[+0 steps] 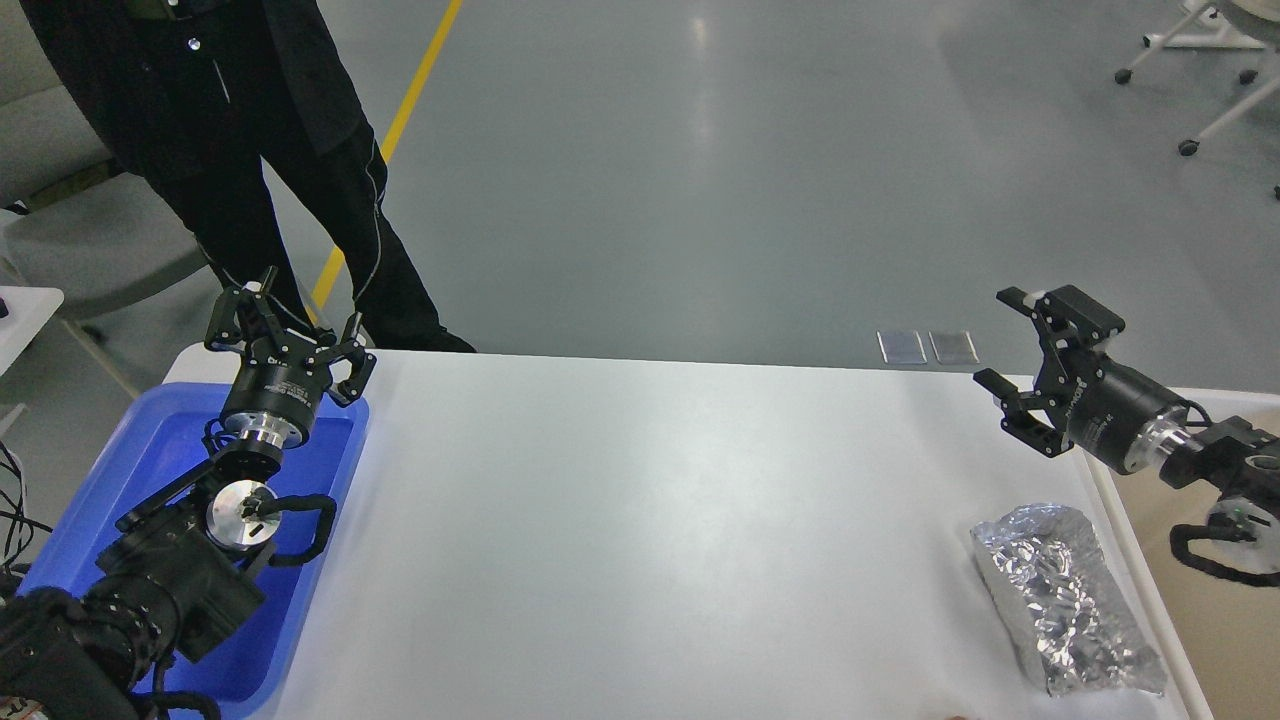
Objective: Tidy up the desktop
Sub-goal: 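Move the right gripper down toward the crumpled silver foil wrapper, then close the right gripper on the silver foil wrapper, then lift the foil wrapper with the right gripper toward the white bin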
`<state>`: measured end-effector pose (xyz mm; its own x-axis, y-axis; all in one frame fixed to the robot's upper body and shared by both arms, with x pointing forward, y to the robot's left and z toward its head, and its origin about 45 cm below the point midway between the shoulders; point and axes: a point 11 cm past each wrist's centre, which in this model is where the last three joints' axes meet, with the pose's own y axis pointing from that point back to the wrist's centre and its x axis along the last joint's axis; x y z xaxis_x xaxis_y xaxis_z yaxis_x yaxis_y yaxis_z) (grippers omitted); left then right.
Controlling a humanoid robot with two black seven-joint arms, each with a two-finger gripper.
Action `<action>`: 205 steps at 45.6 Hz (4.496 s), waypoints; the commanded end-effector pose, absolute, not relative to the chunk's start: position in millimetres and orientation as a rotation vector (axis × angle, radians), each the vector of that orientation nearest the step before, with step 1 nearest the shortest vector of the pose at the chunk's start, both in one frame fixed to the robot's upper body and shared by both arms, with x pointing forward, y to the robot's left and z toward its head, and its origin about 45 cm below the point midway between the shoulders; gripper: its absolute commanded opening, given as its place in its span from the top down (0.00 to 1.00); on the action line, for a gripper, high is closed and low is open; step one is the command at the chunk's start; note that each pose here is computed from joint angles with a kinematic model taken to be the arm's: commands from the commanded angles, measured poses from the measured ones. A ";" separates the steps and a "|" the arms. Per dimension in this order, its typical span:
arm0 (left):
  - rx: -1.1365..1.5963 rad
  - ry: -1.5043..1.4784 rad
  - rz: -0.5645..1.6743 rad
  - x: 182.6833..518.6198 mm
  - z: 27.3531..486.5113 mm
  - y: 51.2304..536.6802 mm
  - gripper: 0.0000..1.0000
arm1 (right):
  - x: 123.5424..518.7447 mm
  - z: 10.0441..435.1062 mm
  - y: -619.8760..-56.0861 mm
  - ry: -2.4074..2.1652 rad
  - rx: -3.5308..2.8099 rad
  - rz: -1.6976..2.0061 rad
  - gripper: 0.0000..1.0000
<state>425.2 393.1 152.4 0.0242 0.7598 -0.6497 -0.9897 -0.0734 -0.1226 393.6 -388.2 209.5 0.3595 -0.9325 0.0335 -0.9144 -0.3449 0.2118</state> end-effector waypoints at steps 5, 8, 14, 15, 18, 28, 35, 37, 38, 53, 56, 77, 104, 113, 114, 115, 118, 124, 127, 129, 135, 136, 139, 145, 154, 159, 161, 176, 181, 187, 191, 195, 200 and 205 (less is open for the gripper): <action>-0.668 0.442 1.522 425.3 152.5 393.0 0.00 | 356.0 248.1 -402.9 -1.101 2.279 0.105 0.00; -0.669 0.444 1.523 424.8 151.9 393.3 0.00 | 352.2 244.8 -409.4 -1.005 2.195 0.206 0.00; -0.670 0.443 1.522 425.3 152.5 393.1 0.00 | 347.1 236.0 -417.2 -0.874 2.075 0.325 0.00; -0.670 0.443 1.522 425.3 152.5 393.1 0.00 | 346.9 235.0 -417.2 -0.859 2.064 0.339 0.00; -0.667 0.443 1.523 424.8 151.8 393.2 0.00 | 343.8 230.7 -419.0 -0.818 2.035 0.358 0.00; -0.670 0.443 1.522 425.3 152.5 393.1 0.00 | 327.4 202.3 -436.8 -0.512 1.777 0.577 0.01; -0.668 0.442 1.522 425.3 152.5 393.0 0.00 | 303.6 165.9 -448.9 -0.389 1.684 0.677 0.02; -0.668 0.442 1.522 425.3 152.5 393.0 0.00 | 296.9 155.1 -458.0 -0.389 1.651 0.687 0.02; -0.668 0.442 1.522 425.3 152.5 393.0 0.00 | 294.1 149.4 -460.7 -0.387 1.640 0.692 0.02; -0.670 0.443 1.522 425.3 152.5 393.1 0.00 | 272.6 92.4 -469.8 -0.361 1.576 0.773 0.02; -0.670 0.443 1.522 425.3 152.5 393.1 0.00 | 271.4 85.2 -467.0 -0.384 1.589 0.753 0.02; -0.667 0.443 1.523 424.8 151.8 393.2 0.00 | 280.5 61.9 -485.8 -0.467 1.522 0.748 0.04; -0.667 0.443 1.521 425.3 152.4 392.9 0.00 | 280.1 62.1 -494.5 -0.485 1.542 0.665 1.00; -0.670 0.443 1.522 425.3 152.5 393.1 0.00 | 281.6 63.8 -480.8 -0.510 1.618 0.669 1.00; -0.670 0.443 1.522 425.3 152.5 393.1 0.00 | 280.6 64.3 -478.6 -0.506 1.632 0.669 1.00; -0.670 0.443 1.522 425.3 152.5 393.1 0.00 | 279.5 65.1 -478.2 -0.502 1.638 0.669 1.00; -0.671 0.443 1.523 425.3 152.6 393.3 0.00 | 280.9 76.4 -484.8 -0.502 1.633 0.676 1.00; -0.668 0.442 1.522 425.3 152.5 393.0 0.00 | 291.9 109.9 -484.3 -0.528 1.675 0.669 1.00; -0.670 0.442 1.522 425.3 152.6 393.2 0.00 | 303.1 140.7 -479.4 -0.569 1.728 0.639 1.00; -0.670 0.442 1.522 425.3 152.6 393.2 0.00 | 304.8 152.4 -479.1 -0.579 1.740 0.639 1.00; -0.671 0.443 1.523 425.3 152.6 393.3 0.00 | 302.0 184.1 -480.4 -0.582 1.764 0.642 1.00; -0.670 0.442 1.522 425.3 152.6 393.2 0.00 | 301.8 189.6 -479.8 -0.582 1.768 0.647 1.00; -0.670 0.442 1.522 425.3 152.6 393.2 0.00 | 301.1 208.1 -478.0 -0.581 1.778 0.666 1.00; -0.670 0.442 1.522 425.3 152.6 393.2 0.00 | 301.4 249.4 -483.8 -0.571 1.762 0.691 1.00; -0.668 0.442 1.522 425.3 152.5 393.0 0.00 | 305.5 307.0 -489.6 -0.574 1.743 0.703 1.00; -0.670 0.444 1.523 425.3 152.5 393.2 0.00 | 310.2 335.5 -484.8 -0.578 1.754 0.713 1.00; -0.670 0.444 1.524 424.8 152.0 393.5 0.00 | 310.8 343.0 -483.2 -0.577 1.757 0.716 1.00; -0.668 0.442 1.522 425.3 152.5 393.0 0.00 | 311.2 350.5 -495.5 -0.593 1.717 0.711 1.00; -0.670 0.443 1.522 425.3 152.5 393.1 0.00 | 304.9 345.1 -507.0 -0.617 1.706 0.673 1.00; -0.670 0.443 1.522 425.3 152.5 393.1 0.00 | 297.0 328.9 -536.6 -0.713 1.678 0.588 1.00; -0.668 0.442 1.522 425.3 152.5 393.0 0.00 | 290.7 312.8 -548.2 -0.788 1.680 0.537 1.00; -0.670 0.443 1.522 425.3 152.5 393.1 0.00 | 282.7 294.5 -558.6 -0.827 1.658 0.507 1.00; -0.670 0.443 1.522 425.3 152.5 393.1 0.00 | 277.9 273.4 -575.5 -0.904 1.623 0.453 1.00; -0.670 0.443 1.522 425.3 152.5 393.1 0.00 | 272.7 249.8 -588.2 -1.027 1.614 0.355 1.00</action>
